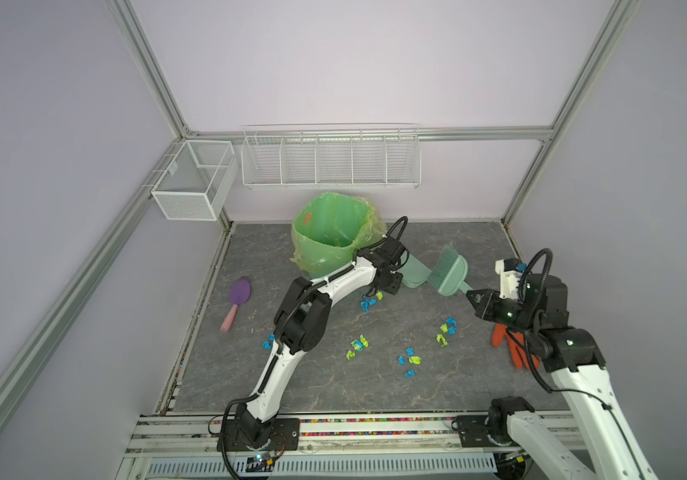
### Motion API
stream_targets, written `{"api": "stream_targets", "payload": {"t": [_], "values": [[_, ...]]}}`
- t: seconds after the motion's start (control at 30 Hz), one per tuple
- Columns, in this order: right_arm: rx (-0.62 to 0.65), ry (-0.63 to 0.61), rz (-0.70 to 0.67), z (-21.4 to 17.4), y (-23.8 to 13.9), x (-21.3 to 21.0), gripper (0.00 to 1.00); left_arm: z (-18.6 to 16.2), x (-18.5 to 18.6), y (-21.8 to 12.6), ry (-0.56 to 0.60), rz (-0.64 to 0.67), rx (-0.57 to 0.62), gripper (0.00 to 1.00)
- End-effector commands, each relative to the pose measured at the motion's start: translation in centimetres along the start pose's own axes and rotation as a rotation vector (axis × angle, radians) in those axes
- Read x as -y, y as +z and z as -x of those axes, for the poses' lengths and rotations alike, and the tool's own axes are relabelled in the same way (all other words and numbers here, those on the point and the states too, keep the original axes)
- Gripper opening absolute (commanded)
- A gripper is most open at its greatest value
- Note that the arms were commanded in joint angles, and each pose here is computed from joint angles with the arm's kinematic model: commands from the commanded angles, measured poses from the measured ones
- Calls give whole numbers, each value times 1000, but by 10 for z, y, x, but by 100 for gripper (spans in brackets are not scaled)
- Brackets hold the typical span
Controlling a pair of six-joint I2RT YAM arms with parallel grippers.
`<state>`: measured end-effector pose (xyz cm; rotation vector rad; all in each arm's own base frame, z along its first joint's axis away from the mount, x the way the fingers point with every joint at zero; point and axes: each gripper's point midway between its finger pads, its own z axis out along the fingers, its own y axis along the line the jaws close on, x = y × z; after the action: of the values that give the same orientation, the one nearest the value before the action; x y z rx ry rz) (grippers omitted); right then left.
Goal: Sweep away the paper scraps from the table
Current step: 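Close the left gripper on the dustpan handle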
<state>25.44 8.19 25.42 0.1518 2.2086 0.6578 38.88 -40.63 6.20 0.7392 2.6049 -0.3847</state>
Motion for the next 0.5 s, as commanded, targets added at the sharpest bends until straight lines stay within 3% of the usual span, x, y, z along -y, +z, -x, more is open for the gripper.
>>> {"api": "stream_targets", "payload": {"t": [0.0,0.2,0.47], "values": [[25,-14,20,4,1,-2,6,1,21,1,-28,-94,0,47],[27,-13,24,4,0,-3,6,-4,32,-4,-40,-126,-13,46],[0,0,24,-5,6,3,6,-5,18,-22,-38,-47,2,46]]}}
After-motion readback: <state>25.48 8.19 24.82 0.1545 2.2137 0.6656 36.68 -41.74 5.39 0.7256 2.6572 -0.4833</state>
